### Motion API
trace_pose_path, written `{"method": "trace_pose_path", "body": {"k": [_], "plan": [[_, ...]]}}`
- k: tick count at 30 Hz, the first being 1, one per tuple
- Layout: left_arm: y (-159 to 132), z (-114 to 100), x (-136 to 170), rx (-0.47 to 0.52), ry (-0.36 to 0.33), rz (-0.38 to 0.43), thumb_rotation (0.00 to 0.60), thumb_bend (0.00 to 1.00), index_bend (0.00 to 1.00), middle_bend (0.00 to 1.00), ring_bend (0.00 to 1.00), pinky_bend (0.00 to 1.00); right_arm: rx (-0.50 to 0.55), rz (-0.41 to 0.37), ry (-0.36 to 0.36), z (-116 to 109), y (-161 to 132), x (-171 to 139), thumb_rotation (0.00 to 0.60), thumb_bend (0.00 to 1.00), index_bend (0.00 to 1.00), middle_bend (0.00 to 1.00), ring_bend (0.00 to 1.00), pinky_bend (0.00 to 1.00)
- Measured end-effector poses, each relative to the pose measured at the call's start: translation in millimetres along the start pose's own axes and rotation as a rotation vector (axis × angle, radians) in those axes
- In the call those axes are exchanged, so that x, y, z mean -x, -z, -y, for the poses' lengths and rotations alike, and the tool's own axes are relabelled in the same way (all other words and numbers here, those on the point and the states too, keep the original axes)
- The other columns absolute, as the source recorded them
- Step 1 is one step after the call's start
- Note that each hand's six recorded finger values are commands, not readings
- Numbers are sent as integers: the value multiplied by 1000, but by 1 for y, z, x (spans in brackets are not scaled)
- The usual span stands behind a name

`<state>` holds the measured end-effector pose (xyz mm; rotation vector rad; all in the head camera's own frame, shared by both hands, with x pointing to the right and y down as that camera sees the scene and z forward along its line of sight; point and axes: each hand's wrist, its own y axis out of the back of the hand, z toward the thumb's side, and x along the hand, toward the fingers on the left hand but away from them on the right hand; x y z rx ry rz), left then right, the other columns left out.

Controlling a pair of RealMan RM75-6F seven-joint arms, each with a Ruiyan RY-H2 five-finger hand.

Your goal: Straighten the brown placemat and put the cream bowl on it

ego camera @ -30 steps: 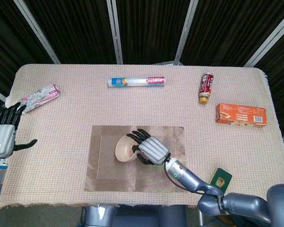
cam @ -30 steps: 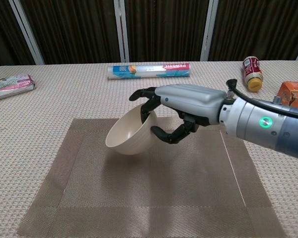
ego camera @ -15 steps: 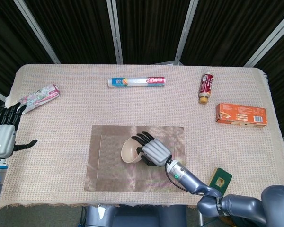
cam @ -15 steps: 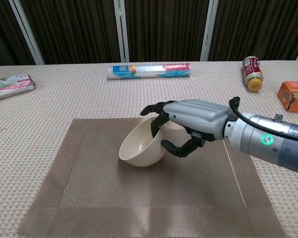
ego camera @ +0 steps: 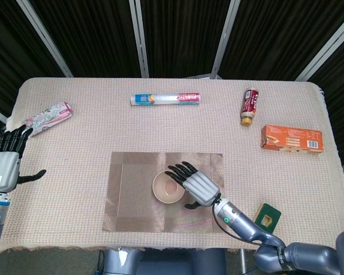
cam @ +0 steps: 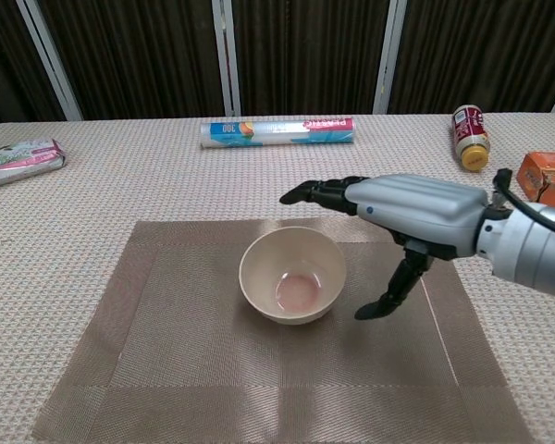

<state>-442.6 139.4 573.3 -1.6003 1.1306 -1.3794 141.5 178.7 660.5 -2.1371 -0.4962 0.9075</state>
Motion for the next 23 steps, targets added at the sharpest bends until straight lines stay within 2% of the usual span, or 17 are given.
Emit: {"method": "trace_pose_path", "body": {"k": [5, 11, 14, 18, 23], "plan": [[-2, -2, 3, 4, -6, 8, 600, 0, 0, 0, 0, 0, -75, 16, 37, -20, 16, -25, 600, 0, 0, 0, 0, 0], [0, -9, 10, -11, -48, 11, 600, 0, 0, 0, 0, 0, -240, 45, 141, -53, 45, -66, 600, 0, 0, 0, 0, 0], [3, -12, 20, -20, -68, 3, 600, 0, 0, 0, 0, 0, -287, 97, 215, -69, 66, -94, 600, 0, 0, 0, 0, 0], [8, -9, 37, -49, -58, -13, 600, 0, 0, 0, 0, 0, -307, 212, 322, -86, 96, -139, 600, 0, 0, 0, 0, 0], [6, -3, 52, -57, -34, -6, 600, 0, 0, 0, 0, 0, -282, 380, 362, -88, 122, -184, 600, 0, 0, 0, 0, 0]]}}
